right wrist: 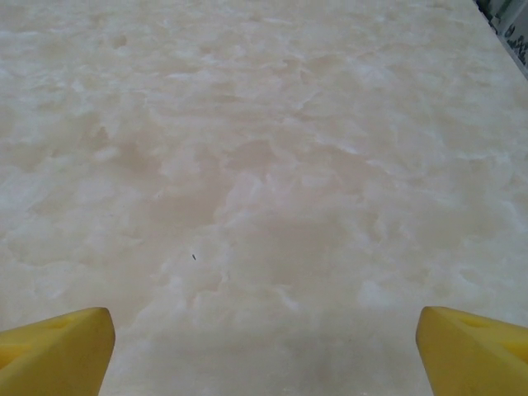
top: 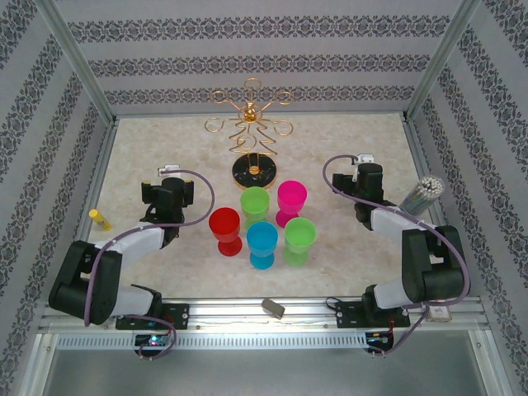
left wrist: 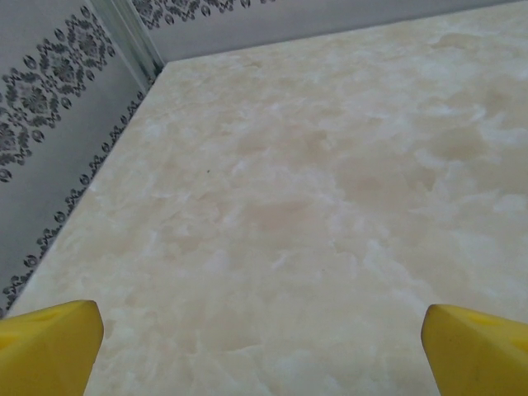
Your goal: Take the wine glass off the wine glass rack
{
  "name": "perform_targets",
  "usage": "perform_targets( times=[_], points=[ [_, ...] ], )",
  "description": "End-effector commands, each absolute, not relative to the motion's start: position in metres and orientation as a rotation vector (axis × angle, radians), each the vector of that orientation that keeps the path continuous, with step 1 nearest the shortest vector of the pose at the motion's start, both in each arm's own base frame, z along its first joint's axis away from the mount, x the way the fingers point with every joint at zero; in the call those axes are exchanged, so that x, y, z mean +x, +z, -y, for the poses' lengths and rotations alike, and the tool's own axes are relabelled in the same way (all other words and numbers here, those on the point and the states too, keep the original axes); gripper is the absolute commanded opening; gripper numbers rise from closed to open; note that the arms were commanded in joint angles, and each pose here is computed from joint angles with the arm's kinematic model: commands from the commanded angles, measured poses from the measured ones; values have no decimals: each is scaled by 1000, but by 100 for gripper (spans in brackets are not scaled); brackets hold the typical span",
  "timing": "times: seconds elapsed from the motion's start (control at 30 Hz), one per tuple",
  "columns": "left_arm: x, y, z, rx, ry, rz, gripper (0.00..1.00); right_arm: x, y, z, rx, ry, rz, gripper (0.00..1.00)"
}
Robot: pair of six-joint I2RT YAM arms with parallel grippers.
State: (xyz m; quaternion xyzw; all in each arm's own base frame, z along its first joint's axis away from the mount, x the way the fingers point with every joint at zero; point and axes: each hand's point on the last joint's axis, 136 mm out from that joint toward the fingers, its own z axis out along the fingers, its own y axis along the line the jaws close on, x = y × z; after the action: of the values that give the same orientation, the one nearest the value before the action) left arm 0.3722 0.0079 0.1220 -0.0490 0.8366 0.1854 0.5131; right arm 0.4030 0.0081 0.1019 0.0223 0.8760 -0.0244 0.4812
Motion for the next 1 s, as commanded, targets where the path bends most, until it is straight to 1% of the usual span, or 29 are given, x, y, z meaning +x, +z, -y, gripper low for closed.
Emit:
perform_targets(
  times=[0.0,0.17,0.43,0.53,0.6,0.87,0.97],
  points=[
    [390,136,-9,-105,411,-1899,100,411,107,-5,27,-94,-2084,98],
    [395,116,-18,-119,381,-1878,100,417,106,0,39,-113,-2040,98],
    [395,105,-18,-107,269,-1885,100,397,110,9,98,-65,-1906,98],
    [393,102,-17,-100,209,-1879,100,397,106,6,73,-47,-1888,98],
    [392,91,-11,-56,170,-1866,99,397,106,6,73,-44,-1889,98],
    [396,92,-11,-56,159,-1874,99,397,105,4,66,-38,-1890,98],
    [396,91,-19,-104,177,-1884,99,397,105,5,65,-41,-1890,98]
  ],
)
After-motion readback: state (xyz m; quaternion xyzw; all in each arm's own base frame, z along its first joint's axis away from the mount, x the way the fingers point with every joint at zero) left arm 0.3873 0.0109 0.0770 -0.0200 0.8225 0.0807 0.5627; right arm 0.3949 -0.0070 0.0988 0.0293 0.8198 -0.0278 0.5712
